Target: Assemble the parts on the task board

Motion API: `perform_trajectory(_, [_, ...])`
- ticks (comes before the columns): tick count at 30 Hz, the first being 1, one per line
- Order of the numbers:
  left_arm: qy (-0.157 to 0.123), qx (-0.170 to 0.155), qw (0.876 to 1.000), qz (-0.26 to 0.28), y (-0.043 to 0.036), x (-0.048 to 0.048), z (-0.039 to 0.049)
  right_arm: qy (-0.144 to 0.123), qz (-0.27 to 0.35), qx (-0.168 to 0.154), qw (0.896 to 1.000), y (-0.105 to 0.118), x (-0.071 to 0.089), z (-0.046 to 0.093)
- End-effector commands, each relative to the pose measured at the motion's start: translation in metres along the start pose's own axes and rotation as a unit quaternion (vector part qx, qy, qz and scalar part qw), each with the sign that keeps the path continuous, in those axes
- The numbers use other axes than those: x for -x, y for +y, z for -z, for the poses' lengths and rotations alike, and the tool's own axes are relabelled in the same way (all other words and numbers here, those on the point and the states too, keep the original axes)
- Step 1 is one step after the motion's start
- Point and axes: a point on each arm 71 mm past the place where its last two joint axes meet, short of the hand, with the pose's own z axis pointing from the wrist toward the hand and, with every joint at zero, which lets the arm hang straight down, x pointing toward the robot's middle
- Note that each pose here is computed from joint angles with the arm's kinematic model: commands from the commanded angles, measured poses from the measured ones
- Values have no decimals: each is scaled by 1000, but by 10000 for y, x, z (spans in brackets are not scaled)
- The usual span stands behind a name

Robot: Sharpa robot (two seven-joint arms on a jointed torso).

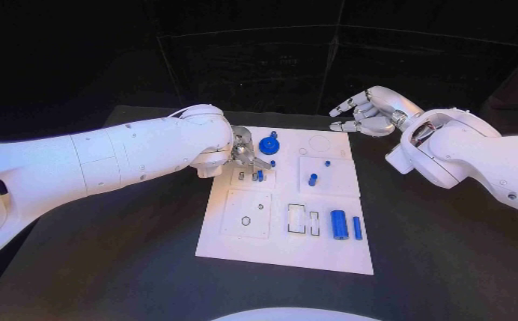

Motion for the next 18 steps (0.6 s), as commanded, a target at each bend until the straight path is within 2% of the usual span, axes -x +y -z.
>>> perform_trajectory(1, [7, 3, 1000, -11, -12, -9, -5, 4, 2, 0, 1000, 9, 1, -7])
perform_trajectory(10, [11, -3, 1000, -15, -80, -26, -25, 9, 2, -1, 1000, 13, -16, -28])
perform_trajectory(18, [14, -6, 1000, -18, -110, -39, -27, 11, 2, -3, 1000, 11, -23, -40])
